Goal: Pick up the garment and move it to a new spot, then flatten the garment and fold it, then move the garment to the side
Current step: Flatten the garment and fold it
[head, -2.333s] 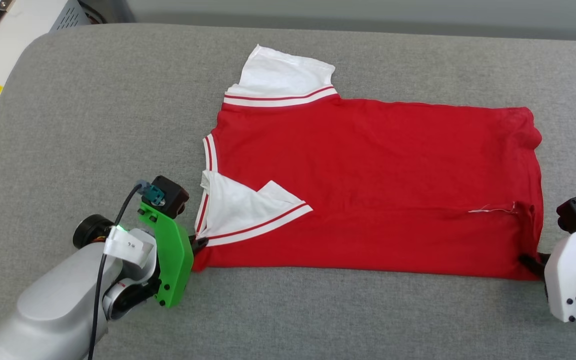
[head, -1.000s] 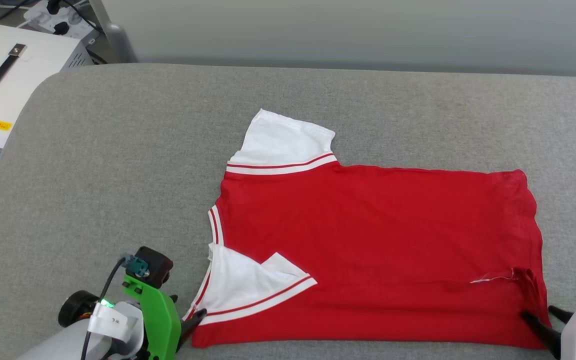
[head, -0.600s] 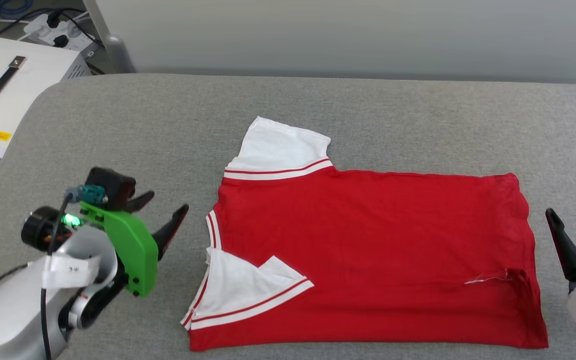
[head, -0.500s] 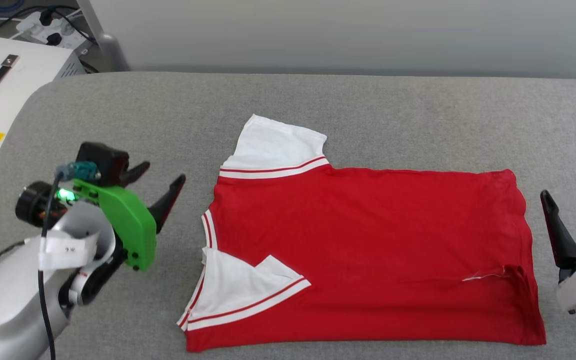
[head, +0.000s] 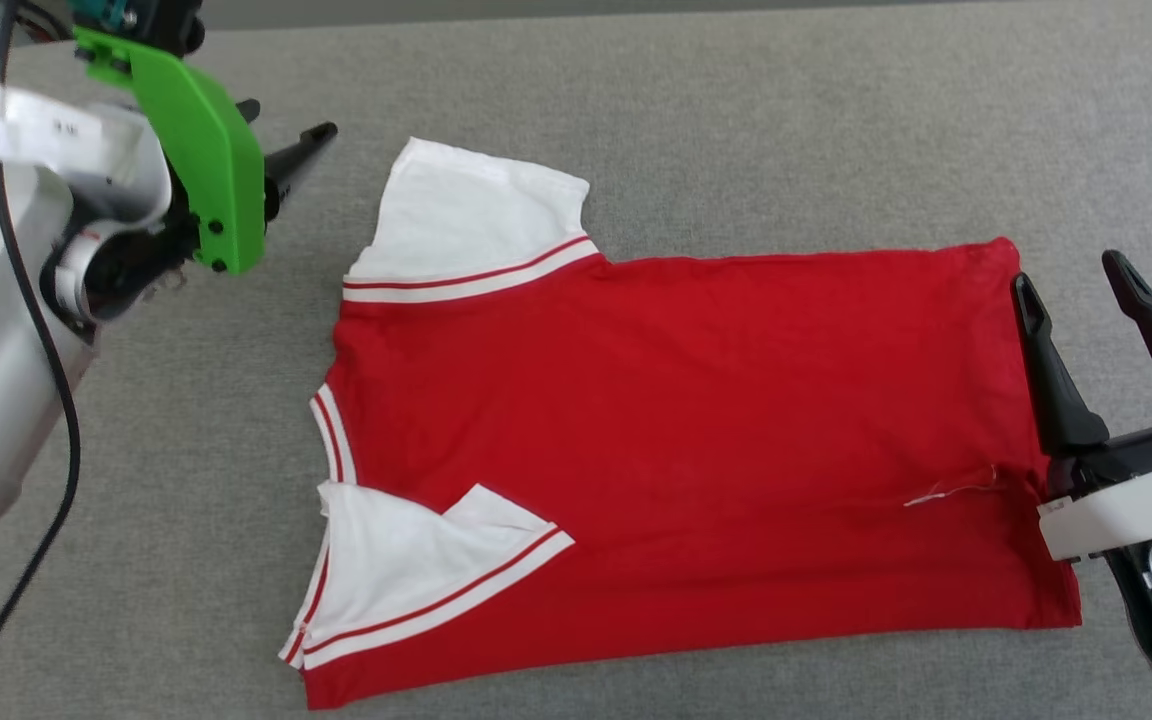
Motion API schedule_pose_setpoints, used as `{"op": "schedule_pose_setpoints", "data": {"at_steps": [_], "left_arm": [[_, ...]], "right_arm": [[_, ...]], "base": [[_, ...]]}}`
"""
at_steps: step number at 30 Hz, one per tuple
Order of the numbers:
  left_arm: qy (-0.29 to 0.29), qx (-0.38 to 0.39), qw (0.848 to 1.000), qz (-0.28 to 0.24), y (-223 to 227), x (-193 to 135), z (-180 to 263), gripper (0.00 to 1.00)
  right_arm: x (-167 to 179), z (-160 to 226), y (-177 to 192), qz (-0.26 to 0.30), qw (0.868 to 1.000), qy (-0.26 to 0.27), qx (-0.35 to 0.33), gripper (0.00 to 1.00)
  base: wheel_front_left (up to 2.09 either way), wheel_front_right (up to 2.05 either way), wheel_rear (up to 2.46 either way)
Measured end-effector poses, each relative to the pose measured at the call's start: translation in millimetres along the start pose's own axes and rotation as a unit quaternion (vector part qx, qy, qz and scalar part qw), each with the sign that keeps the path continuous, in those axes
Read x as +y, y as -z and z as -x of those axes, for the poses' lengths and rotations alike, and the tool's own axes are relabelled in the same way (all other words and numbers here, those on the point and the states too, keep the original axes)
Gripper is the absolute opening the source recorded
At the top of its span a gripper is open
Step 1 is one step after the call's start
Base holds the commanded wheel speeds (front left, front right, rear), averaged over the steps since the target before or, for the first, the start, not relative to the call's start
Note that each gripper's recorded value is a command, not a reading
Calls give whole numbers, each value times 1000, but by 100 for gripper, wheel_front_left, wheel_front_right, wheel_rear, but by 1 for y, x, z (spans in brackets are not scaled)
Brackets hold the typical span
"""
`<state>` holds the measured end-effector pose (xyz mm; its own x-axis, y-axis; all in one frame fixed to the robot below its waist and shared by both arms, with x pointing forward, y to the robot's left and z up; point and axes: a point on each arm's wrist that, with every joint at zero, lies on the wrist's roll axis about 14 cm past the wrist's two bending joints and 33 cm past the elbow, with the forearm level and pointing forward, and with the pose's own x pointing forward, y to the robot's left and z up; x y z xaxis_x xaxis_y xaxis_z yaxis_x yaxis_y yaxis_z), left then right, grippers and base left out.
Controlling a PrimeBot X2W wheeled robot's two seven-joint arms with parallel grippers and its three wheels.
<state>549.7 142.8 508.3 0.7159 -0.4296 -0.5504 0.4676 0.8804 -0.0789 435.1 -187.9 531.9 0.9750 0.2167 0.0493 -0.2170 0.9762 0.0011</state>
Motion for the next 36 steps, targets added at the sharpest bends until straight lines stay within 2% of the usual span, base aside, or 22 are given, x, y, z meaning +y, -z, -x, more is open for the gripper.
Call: {"op": "schedule_pose_setpoints", "data": {"at_steps": [6,13,20,23,24,25,32,36], "left_arm": [[29,105,994,-8,8,-2,-46,100],[44,214,976,-17,51,-1,-97,100],[53,258,964,-23,86,-1,-134,100],[53,276,958,-50,91,0,-141,100],[55,279,957,-56,91,-2,-142,23],[56,278,957,-58,91,-3,-142,0],[69,237,966,-74,81,-17,-134,0],[79,200,973,-83,72,-27,-123,0]], "right_arm": [[-5,-15,19,2,1000,0,18,100],[-14,-30,50,6,999,3,48,100],[-19,-34,81,5,997,4,80,100],[-27,-31,90,9,996,13,93,100],[-30,-30,90,11,995,16,95,100],[-32,-29,90,12,995,18,94,100],[-47,-35,60,49,996,18,69,100],[-58,-42,46,83,991,0,102,100]], "base": [[0,0,0],[0,0,0],[0,0,0],[0,0,0],[0,0,0],[0,0,0],[0,0,0],[0,0,0]]}}
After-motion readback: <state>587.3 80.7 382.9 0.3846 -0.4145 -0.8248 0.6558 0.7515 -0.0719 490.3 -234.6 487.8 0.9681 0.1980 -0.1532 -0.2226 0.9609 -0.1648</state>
